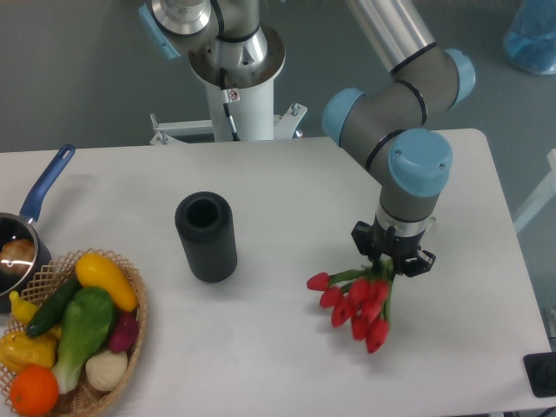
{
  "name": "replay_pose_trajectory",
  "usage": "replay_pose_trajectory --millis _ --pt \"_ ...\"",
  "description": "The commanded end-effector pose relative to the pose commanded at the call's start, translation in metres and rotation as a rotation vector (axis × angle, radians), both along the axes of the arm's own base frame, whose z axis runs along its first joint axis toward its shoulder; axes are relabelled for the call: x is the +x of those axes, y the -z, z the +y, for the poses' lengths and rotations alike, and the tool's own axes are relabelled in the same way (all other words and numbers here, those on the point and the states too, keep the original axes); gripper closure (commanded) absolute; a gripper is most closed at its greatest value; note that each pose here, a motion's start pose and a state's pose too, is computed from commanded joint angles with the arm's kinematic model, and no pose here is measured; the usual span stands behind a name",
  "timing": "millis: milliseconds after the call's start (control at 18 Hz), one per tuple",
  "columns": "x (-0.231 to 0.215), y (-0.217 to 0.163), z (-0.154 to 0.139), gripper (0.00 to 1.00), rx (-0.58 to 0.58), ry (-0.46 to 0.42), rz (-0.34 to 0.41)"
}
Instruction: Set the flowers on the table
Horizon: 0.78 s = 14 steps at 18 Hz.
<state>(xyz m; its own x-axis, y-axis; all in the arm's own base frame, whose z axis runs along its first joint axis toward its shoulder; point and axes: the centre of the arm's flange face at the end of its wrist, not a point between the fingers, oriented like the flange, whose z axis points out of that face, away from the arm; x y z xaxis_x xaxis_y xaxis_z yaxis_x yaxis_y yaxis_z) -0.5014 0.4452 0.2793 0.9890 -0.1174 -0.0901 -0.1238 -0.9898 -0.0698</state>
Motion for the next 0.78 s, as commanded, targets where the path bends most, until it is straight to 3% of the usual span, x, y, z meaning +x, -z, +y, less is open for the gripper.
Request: replay_pose_trajectory --millis 167,389,611,778 --pt "-0.003 -0.001 -0.006 0.0 0.006 -0.014 0.009" --pt "-0.029 -0.009 -0.02 0.0 0.073 -0.046 0.1" --pt "-0.044 -0.017 -0.03 0.0 0.128 -0.058 0.107" --pt "-0.06 -0.012 -0.044 0.0 0.119 -0.01 0.111"
